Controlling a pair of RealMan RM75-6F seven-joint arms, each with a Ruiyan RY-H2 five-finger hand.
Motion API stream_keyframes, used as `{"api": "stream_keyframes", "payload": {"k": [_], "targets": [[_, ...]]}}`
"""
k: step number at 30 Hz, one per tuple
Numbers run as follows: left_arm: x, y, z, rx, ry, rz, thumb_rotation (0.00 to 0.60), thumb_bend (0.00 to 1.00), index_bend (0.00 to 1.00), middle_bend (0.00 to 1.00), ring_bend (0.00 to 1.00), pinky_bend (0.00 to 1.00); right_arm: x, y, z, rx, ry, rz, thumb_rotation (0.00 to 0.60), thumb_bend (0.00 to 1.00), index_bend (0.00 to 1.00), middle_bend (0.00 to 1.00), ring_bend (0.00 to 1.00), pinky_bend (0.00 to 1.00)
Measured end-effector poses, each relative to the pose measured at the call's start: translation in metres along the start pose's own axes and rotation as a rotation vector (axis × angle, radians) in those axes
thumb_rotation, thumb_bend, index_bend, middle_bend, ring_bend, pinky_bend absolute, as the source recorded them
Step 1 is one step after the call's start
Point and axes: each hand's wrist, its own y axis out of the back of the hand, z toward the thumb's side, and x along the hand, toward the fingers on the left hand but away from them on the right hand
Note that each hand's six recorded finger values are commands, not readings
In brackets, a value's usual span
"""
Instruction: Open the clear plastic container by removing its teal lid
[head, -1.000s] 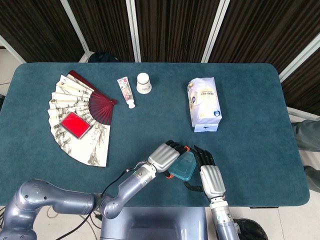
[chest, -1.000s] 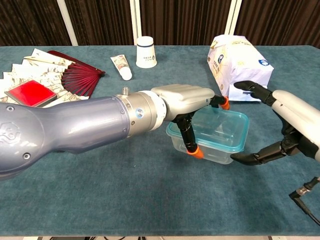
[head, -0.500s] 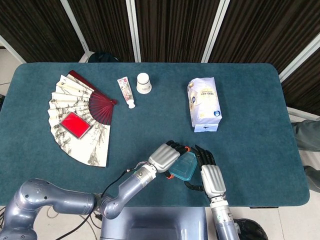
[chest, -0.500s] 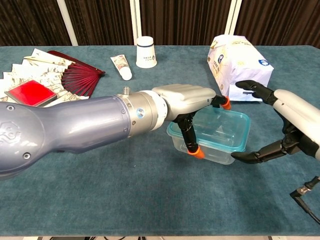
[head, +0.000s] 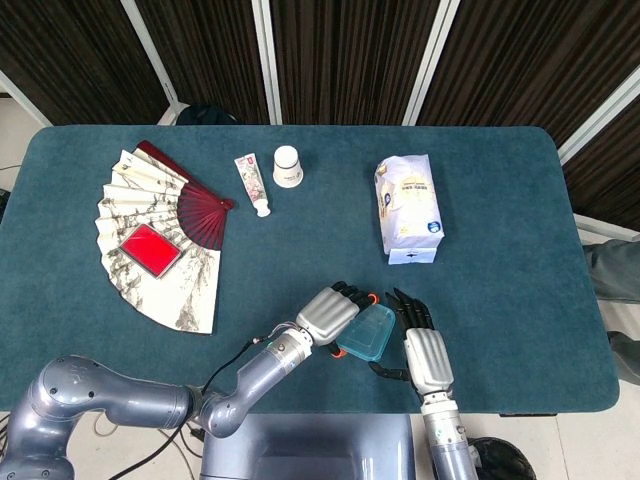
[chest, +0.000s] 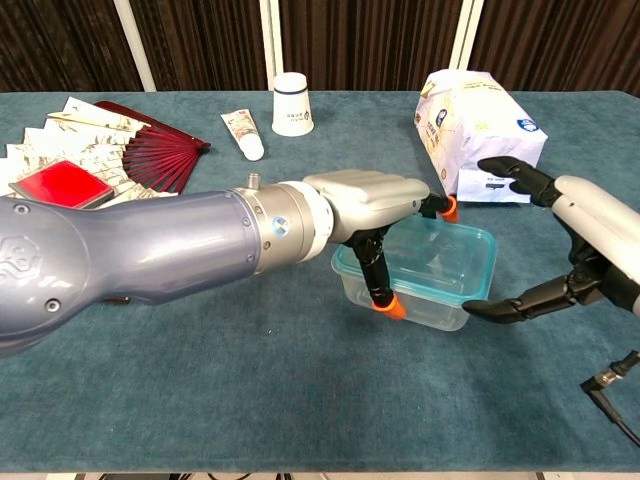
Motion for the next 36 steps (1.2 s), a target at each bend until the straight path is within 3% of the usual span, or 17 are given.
{"api": "stream_keyframes", "payload": {"k": [36], "targets": [[-0.002, 0.002, 0.001, -0.018, -0.018, -0.082, 0.6, 0.18, 0.19, 0.28, 0.28, 0.44, -0.008, 0.007, -0.012, -0.062, 0.016, -0.096, 0.6, 0.23, 0.0, 0.0, 0.0, 0.0]]}}
